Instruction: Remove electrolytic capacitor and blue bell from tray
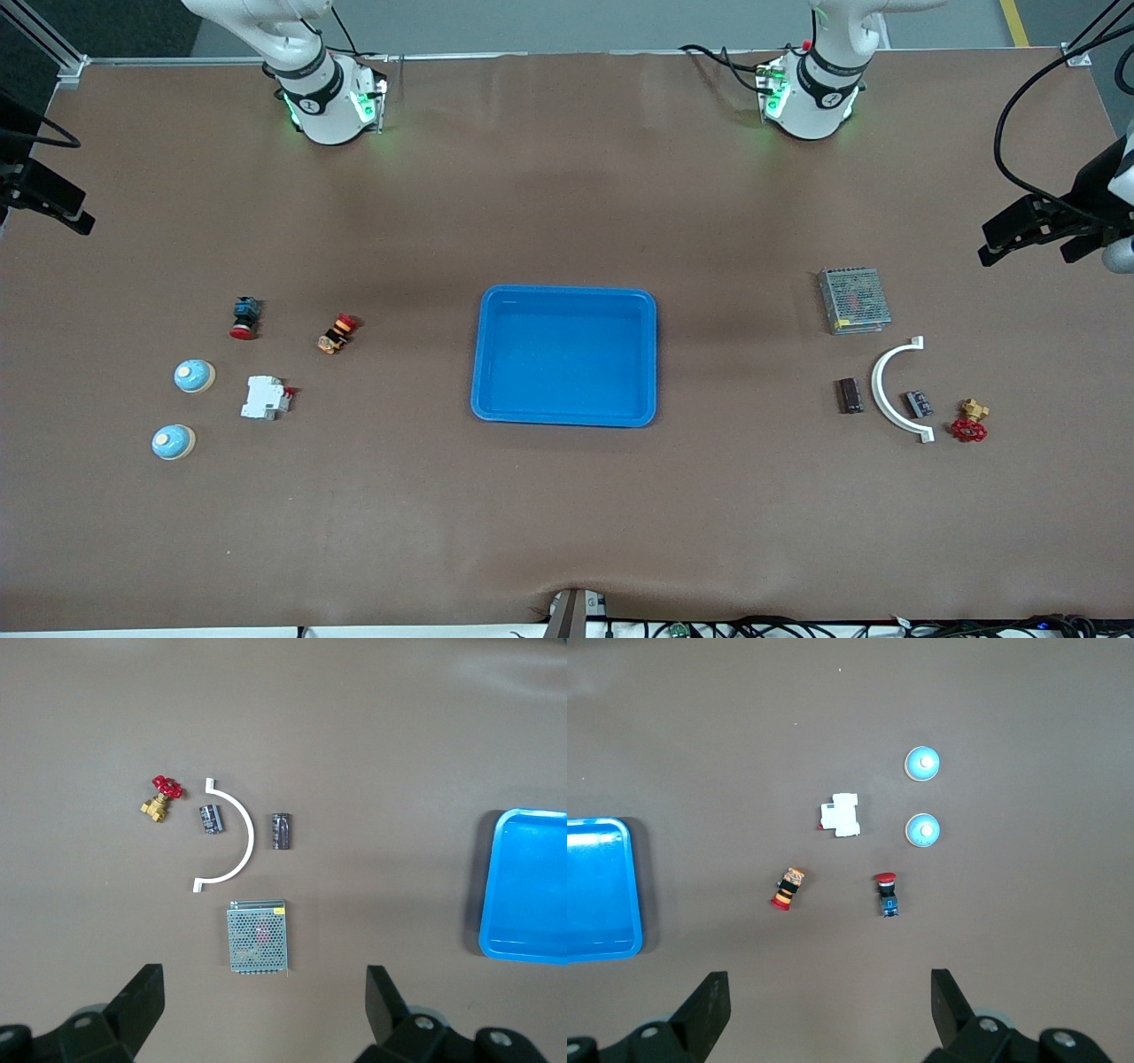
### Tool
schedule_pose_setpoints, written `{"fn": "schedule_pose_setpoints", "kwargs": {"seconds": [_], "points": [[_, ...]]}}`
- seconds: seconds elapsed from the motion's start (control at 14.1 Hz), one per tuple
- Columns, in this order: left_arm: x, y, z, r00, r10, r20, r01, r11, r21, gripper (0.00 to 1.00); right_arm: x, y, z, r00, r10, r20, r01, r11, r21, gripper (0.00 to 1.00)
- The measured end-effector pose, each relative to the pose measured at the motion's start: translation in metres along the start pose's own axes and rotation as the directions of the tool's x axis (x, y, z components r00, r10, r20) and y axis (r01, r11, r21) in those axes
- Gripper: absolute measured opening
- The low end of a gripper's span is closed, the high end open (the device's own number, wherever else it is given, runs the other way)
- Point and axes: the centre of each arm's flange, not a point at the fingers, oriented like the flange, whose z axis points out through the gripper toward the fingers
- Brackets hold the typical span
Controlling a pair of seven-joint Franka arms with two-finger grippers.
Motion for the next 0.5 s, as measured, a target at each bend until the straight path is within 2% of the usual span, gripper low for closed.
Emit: {"fn": "schedule_pose_setpoints", "kwargs": {"seconds": [0.21, 0.5], "points": [[0.0014, 0.0002, 0.0033, 1.0, 0.0, 0.006, 0.0, 1.0, 0.0, 1.0, 0.0005, -0.0001, 0.0017, 1.0, 0.0, 0.001, 0.0, 1.0, 0.0, 1.0], [0.0015, -0.0005, 0.0033, 1.0, -0.001, 0.006, 0.001, 1.0, 0.0, 1.0, 0.0075, -0.0008, -0.0036, 0.998, -0.002, -0.064, 0.002, 1.0, 0.005, 1.0]]}}
